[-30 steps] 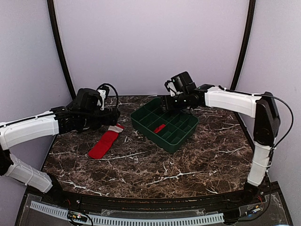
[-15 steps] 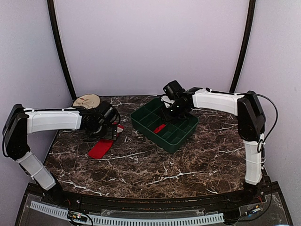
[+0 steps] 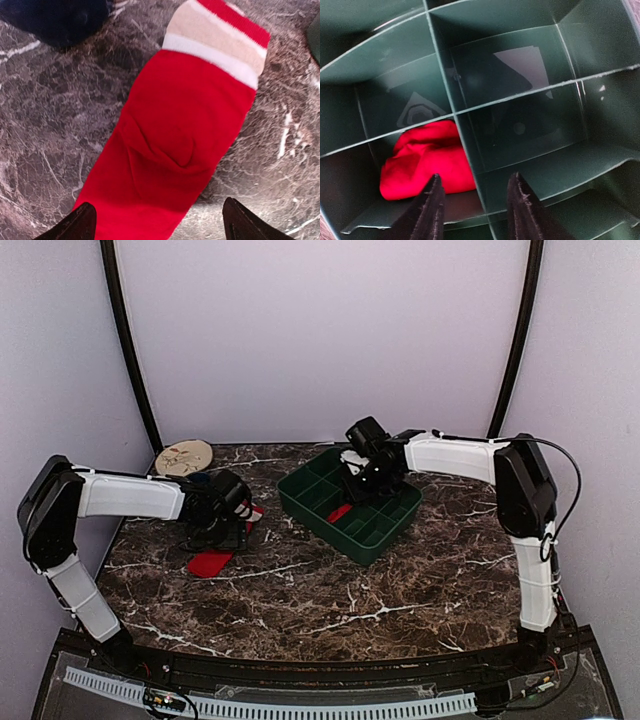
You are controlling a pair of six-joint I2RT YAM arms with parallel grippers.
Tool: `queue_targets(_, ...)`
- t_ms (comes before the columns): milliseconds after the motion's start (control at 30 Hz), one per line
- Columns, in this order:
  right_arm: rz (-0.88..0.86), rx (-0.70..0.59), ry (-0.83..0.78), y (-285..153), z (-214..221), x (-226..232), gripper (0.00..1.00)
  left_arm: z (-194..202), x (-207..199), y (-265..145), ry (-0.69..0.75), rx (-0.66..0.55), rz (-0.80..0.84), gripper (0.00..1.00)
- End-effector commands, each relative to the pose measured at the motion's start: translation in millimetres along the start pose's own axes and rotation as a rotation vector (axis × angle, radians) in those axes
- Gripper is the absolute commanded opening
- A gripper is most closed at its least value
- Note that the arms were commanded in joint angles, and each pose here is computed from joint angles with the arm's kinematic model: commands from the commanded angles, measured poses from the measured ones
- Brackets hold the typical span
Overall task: Roll the socks
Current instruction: Move the bin to the corner of the board.
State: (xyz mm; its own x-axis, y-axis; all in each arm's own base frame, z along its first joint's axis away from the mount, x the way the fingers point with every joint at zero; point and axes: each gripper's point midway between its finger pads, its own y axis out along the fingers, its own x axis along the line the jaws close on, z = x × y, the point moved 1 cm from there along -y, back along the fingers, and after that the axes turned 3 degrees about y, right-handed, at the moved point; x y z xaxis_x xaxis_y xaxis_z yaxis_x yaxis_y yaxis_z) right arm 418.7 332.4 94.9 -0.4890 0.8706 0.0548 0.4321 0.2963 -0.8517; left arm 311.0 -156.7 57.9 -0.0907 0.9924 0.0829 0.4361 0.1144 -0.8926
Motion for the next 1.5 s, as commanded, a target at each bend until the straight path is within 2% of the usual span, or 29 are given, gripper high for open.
queue_targets(0,0.005,0.039,0.007,14.2,4.4,-10.5,0.32,12.4,3.0,8.5,-0.027,0.035,0.001,0.90)
queue_targets(200,0.014,0.063,0.011,26.9,4.1,-18.9,0.10,31.7,7.8,22.0,-0.016,0.086,-0.010,0.90)
queue_targets(367,0.034,0.058,0.031,32.6,-1.4,-29.6,0.00,49.3,7.8,31.3,0.011,0.132,0.009,0.90)
queue_targets(633,0.075,0.033,0.075,37.3,-15.3,-56.6,0.00,75.0,-1.6,41.5,0.041,0.221,0.086,0.88)
queue_targets(933,0.145,0.002,0.126,42.7,-33.0,-101.7,0.00,96.2,-20.9,40.1,0.074,0.294,0.222,0.76)
queue_targets(1167,0.186,-0.021,0.137,50.0,-49.7,-122.4,0.05,115.9,-43.9,30.4,0.216,0.321,0.244,0.73)
queue_targets(1467,0.265,-0.044,0.154,47.6,-56.2,-157.5,0.07,145.2,-88.6,10.9,0.418,0.346,0.346,0.70)
